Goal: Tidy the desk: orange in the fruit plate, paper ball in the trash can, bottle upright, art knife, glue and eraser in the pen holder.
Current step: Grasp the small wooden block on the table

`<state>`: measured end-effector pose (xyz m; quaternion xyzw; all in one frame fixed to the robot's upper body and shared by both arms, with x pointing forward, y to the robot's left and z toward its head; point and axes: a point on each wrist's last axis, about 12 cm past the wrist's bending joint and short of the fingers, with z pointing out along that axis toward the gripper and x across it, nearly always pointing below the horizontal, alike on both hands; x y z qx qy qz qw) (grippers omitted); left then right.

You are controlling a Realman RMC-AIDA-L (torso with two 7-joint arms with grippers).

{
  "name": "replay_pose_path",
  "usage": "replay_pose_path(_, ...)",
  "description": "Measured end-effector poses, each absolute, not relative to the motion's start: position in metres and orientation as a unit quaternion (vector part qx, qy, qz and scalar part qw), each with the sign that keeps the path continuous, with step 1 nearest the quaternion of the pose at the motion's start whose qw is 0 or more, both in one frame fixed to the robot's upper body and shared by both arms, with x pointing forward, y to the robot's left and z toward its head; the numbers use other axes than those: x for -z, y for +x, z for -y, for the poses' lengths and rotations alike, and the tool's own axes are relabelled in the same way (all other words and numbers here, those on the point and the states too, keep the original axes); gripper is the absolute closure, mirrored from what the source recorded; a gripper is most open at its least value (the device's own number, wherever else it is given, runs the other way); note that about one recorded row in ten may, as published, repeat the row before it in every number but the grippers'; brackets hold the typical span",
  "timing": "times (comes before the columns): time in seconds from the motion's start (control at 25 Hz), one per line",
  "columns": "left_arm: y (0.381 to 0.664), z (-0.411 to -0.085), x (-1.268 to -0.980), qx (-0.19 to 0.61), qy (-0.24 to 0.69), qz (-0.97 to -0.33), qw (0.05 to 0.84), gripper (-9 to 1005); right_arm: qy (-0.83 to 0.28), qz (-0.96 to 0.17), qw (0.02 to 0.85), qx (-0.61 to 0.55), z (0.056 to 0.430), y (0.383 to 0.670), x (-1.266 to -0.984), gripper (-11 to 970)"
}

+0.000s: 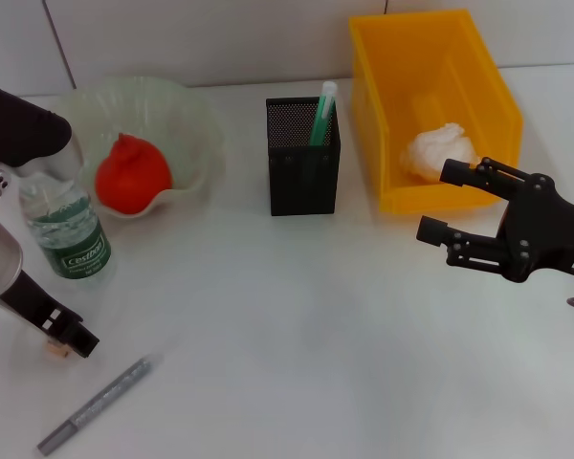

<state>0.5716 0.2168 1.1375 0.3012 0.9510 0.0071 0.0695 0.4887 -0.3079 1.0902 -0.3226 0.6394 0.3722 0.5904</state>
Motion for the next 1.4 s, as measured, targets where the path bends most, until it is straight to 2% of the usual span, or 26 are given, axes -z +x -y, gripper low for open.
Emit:
replay_pose_path(0.48, 0.577, -0.219, -1.150, 0.005, 0.303, -0.951, 0.069, 223, -0.324, -0.640, 0.590, -0.371, 0.308, 0.490, -1.091, 126)
replay_pose_path(0.52, 0.581, -0.221, -1.158, 0.017, 0.302, -0.951, 0.064, 223, -0.324, -0.640, 0.590, -0.371, 0.308, 0.490, -1.090, 126)
replay_pose_path(1.4, 0.583, -0.223, -1.147, 0.026, 0.291, -0.955, 0.053, 228, -0.322, -0.643, 0.589, -0.369, 0.309, 0.488, -1.089, 127)
